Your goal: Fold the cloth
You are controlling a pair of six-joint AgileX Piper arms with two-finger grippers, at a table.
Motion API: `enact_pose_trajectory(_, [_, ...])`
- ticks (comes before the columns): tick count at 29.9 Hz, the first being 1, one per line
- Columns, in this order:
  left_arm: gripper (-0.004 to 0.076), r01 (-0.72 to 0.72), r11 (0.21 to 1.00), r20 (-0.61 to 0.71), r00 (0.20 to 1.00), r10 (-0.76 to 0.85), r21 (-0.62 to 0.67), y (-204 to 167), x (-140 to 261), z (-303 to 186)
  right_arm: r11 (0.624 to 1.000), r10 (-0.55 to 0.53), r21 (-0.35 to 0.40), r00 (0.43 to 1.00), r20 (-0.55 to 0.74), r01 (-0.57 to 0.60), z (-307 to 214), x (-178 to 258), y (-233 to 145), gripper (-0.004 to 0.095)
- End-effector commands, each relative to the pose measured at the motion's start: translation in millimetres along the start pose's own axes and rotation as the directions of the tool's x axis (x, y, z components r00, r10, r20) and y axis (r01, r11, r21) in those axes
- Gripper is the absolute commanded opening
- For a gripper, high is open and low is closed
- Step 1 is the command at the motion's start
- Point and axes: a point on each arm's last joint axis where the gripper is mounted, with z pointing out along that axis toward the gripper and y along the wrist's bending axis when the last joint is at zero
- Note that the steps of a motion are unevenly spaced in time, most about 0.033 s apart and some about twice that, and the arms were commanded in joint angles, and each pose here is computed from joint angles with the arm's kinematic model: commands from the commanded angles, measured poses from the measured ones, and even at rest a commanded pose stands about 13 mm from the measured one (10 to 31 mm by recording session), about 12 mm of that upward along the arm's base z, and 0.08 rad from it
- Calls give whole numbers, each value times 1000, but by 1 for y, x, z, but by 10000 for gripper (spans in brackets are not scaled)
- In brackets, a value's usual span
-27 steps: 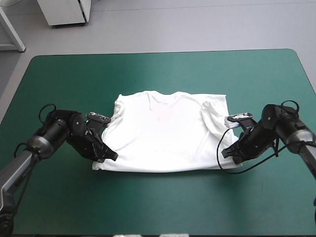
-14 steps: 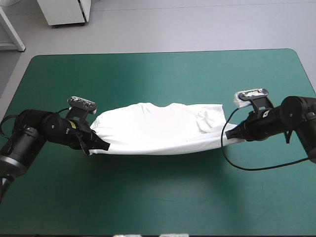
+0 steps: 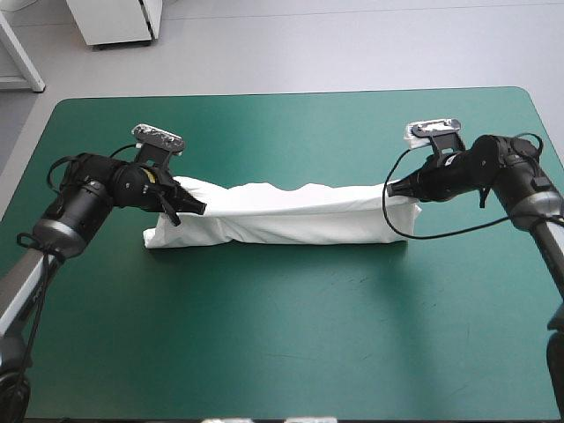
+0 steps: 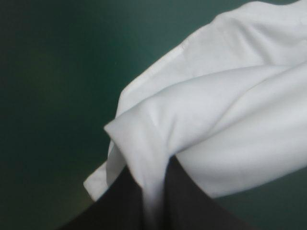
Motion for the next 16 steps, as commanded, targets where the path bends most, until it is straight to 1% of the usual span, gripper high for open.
enact_pose_trajectory(1, [-9, 1, 1000, 136, 991, 3, -26, 3, -21, 1, 1000, -22, 22, 991, 129, 19, -5, -28, -2, -13])
enact_pose_trajectory(5, [-9, -4, 1000, 88, 996, 5, -18, 1, -22, 29, 1000, -12, 16, 996, 91, 10, 21, -36, -8, -13])
enact_pose_trajectory(10, [-9, -26, 999, 22, 999, 27, -35, 2, -19, 57, 999, -38, 13, 999, 33, 37, 53, -35, -15, -13])
enact_pose_trajectory(16, [-9, -30, 999, 42, 999, 32, -38, 2, -22, 64, 995, -101, 12, 995, 15, 101, 64, -35, -18, -6])
